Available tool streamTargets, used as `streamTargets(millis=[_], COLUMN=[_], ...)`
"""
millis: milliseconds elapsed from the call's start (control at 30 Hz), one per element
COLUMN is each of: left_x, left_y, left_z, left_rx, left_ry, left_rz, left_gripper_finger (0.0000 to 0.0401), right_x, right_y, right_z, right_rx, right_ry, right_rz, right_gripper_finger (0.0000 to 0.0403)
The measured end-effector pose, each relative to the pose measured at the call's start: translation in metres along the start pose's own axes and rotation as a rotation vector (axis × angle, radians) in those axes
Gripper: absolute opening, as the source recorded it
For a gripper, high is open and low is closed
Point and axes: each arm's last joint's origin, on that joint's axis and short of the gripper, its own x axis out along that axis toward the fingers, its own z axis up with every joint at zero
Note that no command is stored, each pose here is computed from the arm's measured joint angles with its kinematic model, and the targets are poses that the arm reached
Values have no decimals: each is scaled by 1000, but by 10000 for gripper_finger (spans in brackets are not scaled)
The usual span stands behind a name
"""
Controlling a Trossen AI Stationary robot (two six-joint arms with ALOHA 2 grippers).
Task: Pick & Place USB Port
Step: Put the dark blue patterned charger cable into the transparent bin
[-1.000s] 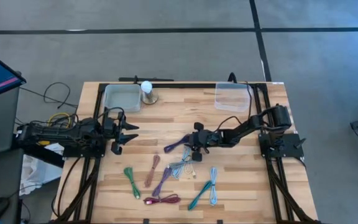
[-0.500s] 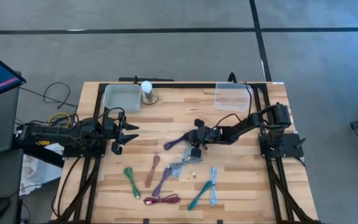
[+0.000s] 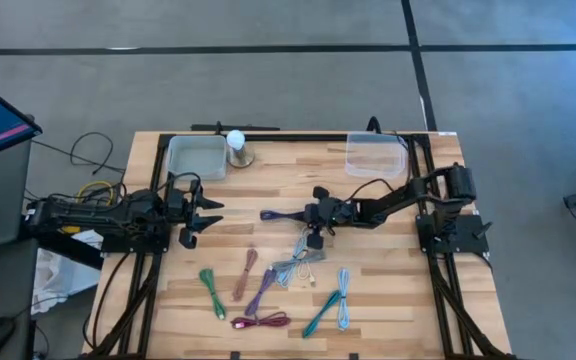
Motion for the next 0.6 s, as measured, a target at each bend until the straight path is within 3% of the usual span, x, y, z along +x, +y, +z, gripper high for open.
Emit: streamTargets(millis=[167, 267, 600], left_x=[0, 0, 0], left_y=[0, 0, 0], left_z=[0, 0, 0], left_rx=[0, 0, 0], left_ry=[0, 0, 0], left_rz=[0, 0, 0], left_gripper_finger=[159, 159, 159], right_x=[-20, -34, -78], right_y=[-5, -13, -41], right_z=[19, 26, 32], right_rx=[-44, -50, -52], right_ry=[-21, 3, 4], right_rz=[-15, -80, -186], right_gripper_finger=[0, 0, 0])
